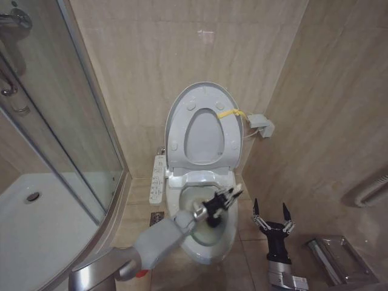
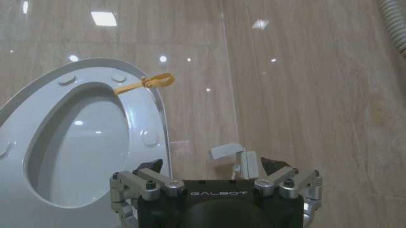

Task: Open the toilet lid, clean the toilet bowl with a toilet brush, close the toilet lid, and flush.

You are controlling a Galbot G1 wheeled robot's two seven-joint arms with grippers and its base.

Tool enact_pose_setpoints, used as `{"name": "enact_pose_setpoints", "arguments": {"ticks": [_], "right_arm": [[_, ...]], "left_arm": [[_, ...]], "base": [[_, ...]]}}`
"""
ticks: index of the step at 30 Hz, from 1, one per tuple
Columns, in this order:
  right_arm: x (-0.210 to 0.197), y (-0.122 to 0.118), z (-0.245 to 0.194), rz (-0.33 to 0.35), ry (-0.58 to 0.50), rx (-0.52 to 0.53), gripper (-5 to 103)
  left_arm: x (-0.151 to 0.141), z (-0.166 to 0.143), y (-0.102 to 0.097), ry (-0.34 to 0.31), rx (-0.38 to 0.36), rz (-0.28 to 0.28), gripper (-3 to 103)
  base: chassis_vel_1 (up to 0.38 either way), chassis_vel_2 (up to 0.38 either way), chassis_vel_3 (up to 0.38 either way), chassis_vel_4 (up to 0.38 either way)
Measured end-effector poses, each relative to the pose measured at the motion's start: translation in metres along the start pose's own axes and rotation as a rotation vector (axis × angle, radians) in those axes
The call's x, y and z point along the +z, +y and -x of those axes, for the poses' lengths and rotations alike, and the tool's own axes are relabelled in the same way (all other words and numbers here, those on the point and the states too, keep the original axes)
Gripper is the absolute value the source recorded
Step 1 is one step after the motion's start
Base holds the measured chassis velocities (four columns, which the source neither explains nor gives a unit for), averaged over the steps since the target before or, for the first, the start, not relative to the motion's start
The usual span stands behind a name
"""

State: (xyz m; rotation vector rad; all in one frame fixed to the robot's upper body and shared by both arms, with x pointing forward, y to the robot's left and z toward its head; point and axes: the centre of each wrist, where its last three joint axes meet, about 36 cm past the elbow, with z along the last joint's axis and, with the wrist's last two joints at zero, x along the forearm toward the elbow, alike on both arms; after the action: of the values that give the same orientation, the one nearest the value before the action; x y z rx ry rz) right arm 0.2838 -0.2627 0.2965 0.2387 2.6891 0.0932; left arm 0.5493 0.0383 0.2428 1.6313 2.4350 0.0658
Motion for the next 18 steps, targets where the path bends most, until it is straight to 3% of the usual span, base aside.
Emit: {"name": "enact_pose_setpoints", "arguments": {"ticks": [2,5,8,11,13,15,18], "right_arm": [[0.0,0.0,-0.001,0.0,0.0,0.0,100],[0.0,0.0,-0.003,-0.001,-0.002,0.0,100],[0.002,0.001,-0.003,0.001,-0.001,0.007,100],[0.001,0.003,-0.001,0.002,-0.006,0.005,100],[0.0,0.004,-0.001,0.002,-0.007,0.003,100],[-0.002,0.005,-0.001,0.003,-0.011,0.0,100],[-0.003,0.004,-0.001,0.001,-0.013,-0.002,100]], "left_arm": [[0.011,-0.012,0.004,0.033,-0.02,0.002,19],[0.01,-0.012,0.011,0.028,-0.051,0.0,19],[-0.024,0.023,0.003,-0.087,-0.033,-0.017,19],[-0.034,0.038,-0.011,-0.124,-0.011,-0.037,19],[-0.026,0.031,-0.013,-0.099,-0.009,-0.037,19],[0.007,0.0,-0.009,0.006,-0.035,-0.027,19],[0.013,-0.012,-0.002,0.022,-0.058,-0.018,19]], "base": [[0.0,0.0,0.0,0.0],[0.0,0.0,0.0,0.0],[0.0,0.0,0.0,0.0],[0.0,0.0,0.0,0.0],[0.0,0.0,0.0,0.0],[0.0,0.0,0.0,0.0],[0.0,0.0,0.0,0.0]]}}
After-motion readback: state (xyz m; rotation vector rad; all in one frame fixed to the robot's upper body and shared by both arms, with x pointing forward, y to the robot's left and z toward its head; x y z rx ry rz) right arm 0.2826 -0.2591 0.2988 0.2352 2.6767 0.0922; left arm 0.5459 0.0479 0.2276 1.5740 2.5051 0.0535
